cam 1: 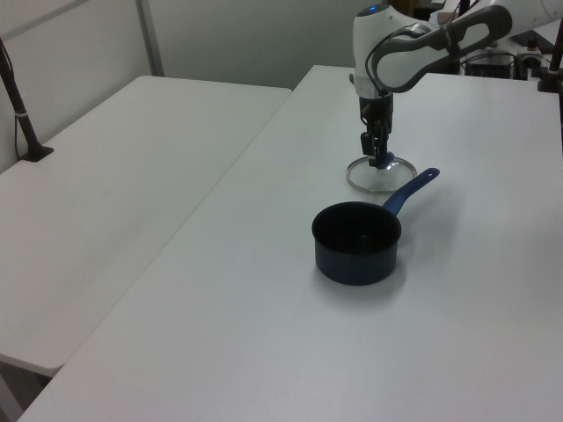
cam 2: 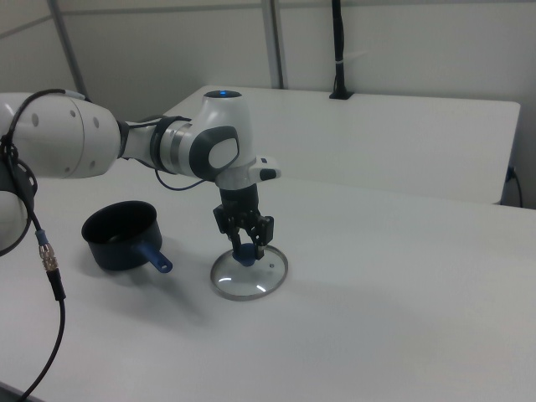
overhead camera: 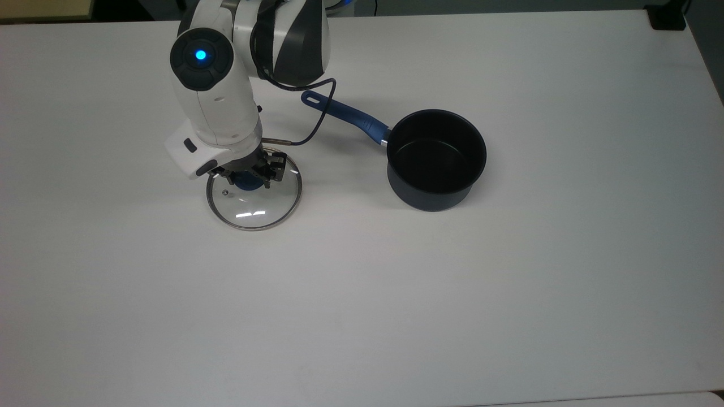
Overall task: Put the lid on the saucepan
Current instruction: 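Close the gripper on the blue knob of the glass lid, then lift the glass lid and carry it toward the saucepan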
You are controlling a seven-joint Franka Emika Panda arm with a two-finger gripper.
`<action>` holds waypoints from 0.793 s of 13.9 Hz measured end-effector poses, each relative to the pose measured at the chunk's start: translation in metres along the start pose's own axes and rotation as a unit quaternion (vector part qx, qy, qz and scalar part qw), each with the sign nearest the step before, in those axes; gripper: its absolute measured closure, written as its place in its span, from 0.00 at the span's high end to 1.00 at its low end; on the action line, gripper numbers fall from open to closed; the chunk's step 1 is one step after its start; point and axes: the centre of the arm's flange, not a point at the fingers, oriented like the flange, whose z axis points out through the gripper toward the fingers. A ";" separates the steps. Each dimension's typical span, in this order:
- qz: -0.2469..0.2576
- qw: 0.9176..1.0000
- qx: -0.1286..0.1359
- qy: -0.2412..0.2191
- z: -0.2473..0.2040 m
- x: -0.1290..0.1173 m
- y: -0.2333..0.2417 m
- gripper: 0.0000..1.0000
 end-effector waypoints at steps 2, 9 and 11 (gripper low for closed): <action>0.000 1.000 0.000 -0.003 -0.006 -0.002 0.000 0.60; 0.010 0.999 0.004 0.036 -0.125 -0.037 0.014 0.60; 0.000 0.999 0.004 0.037 -0.135 -0.041 0.001 0.60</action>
